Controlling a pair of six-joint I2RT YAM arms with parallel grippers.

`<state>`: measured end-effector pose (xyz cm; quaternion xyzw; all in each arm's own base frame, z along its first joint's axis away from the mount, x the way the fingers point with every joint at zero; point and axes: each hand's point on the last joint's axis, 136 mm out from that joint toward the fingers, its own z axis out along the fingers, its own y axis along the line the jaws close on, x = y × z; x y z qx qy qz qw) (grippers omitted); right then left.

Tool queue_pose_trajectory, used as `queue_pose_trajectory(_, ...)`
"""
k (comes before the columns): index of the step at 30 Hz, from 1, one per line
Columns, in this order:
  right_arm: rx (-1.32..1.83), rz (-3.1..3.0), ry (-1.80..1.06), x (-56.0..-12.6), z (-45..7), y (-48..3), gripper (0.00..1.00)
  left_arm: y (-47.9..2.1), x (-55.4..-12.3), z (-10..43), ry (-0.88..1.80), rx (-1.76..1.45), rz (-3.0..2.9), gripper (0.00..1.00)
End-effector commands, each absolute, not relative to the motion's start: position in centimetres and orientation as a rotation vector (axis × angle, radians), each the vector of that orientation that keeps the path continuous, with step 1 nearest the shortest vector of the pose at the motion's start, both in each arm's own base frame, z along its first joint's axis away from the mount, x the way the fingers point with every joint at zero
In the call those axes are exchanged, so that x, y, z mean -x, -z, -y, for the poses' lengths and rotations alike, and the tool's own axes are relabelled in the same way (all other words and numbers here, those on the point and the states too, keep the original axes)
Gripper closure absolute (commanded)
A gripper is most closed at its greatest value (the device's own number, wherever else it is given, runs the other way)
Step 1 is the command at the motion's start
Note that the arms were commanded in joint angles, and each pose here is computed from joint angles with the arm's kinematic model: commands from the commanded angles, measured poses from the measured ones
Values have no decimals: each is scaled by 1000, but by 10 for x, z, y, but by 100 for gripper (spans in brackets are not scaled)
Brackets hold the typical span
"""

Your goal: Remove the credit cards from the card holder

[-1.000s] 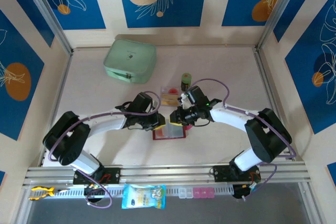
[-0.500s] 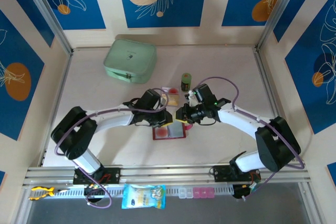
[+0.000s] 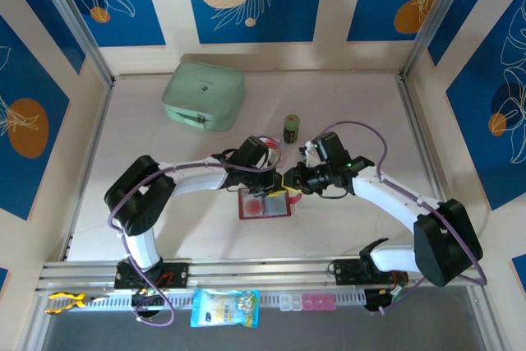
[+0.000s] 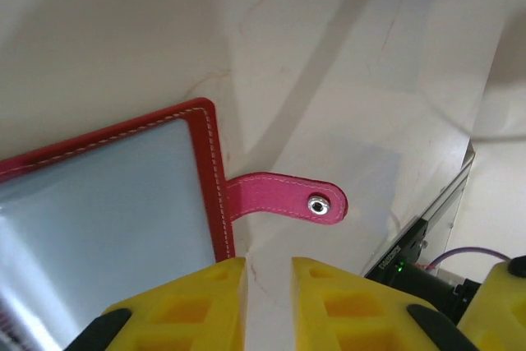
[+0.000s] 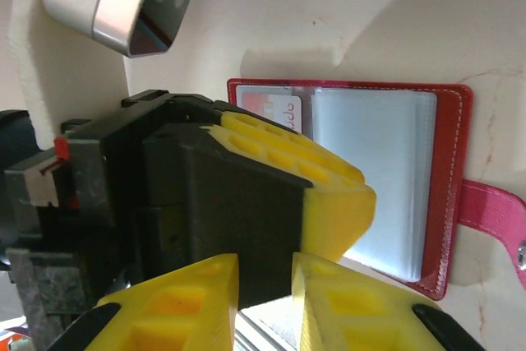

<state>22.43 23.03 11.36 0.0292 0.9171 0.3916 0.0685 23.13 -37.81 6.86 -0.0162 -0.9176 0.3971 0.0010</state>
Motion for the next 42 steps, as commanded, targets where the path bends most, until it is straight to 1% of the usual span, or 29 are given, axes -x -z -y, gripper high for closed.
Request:
queue_pose_trajectory(1, -100, -2785, -1154, -216, -222, -110, 76, -69, -223, 389, -1252, 125, 2842, 79)
queue_pose_trajectory(6, -115, -2787, -1145, -216, -220, -110, 76, -75, -223, 382, -1249, 131, 2879, 76)
queue_pose_trajectory(9, -123, -2789, -1153, -216, -221, -108, 76, -80, -226, 373, -1243, 115, 2914, 76)
queue_pose_trajectory(17, -110, -2811, -1172, -220, -232, -104, 76, -78, -231, 333, -1210, -11, 2977, 76)
queue_pose_trajectory(23, -65, -2857, -1179, -221, -249, -95, 76, -70, -230, 297, -1130, -127, 3031, 77)
queue_pose_trajectory(30, 13, -2911, -1191, -221, -277, -80, 79, -61, -227, 267, -1079, -228, 3052, 80)
queue_pose_trajectory(40, 47, -2971, -1191, -224, -297, -56, 83, -40, -216, 253, -1038, -274, 3028, 88)
queue_pose_trajectory(42, 47, -2983, -1195, -222, -297, -50, 85, -38, -214, 252, -1030, -276, 3027, 89)
